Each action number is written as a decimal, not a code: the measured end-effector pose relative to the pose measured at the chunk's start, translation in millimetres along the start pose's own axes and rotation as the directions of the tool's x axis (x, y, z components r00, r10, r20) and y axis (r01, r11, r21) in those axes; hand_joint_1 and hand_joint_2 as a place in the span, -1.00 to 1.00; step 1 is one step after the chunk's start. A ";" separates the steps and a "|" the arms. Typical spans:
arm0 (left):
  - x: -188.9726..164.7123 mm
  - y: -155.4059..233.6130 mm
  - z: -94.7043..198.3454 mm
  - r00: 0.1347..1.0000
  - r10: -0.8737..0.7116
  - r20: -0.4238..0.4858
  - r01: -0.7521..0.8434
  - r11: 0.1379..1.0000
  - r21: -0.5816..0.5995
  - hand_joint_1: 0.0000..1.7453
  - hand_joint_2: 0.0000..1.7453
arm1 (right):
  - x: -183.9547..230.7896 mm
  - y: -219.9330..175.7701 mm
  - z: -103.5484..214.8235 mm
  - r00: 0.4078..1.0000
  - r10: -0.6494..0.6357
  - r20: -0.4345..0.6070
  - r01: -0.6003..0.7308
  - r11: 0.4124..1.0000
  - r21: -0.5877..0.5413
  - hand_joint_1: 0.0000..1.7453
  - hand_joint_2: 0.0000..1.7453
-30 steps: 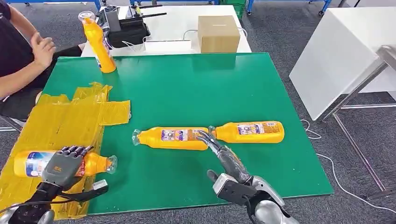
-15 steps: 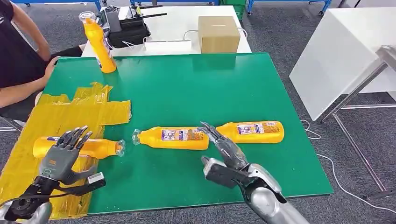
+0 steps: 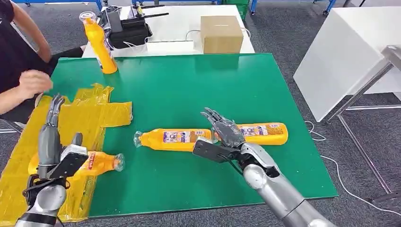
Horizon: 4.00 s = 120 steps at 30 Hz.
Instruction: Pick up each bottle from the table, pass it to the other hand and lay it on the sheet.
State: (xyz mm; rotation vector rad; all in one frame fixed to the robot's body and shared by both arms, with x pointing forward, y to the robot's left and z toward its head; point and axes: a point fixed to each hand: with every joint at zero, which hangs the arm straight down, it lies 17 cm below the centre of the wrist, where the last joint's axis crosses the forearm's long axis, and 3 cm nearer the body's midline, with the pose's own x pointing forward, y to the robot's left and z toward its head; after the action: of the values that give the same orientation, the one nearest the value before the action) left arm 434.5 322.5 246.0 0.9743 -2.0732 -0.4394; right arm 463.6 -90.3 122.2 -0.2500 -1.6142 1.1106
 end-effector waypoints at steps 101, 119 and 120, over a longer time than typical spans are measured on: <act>125.6 -91.6 61.5 0.308 0.877 -0.369 -0.951 0.285 -0.117 -1.00 1.00 | 174.8 70.7 -13.0 0.893 -0.356 0.274 0.278 0.917 0.286 1.00 1.00; 116.8 -95.7 79.9 0.241 0.877 -0.417 -0.970 0.229 -0.079 -0.30 1.00 | 209.3 154.5 4.4 0.919 -0.210 0.333 0.024 0.874 0.485 1.00 1.00; 116.1 -96.0 81.1 0.239 0.876 -0.419 -0.970 0.228 -0.077 1.00 1.00 | 209.5 155.3 4.6 0.919 -0.209 0.335 0.020 0.873 0.488 1.00 1.00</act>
State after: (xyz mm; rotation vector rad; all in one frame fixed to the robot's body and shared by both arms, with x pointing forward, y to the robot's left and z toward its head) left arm 372.8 170.3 197.9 -0.5427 -1.8027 0.0583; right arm 324.1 129.2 141.5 0.4116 -1.5958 1.4848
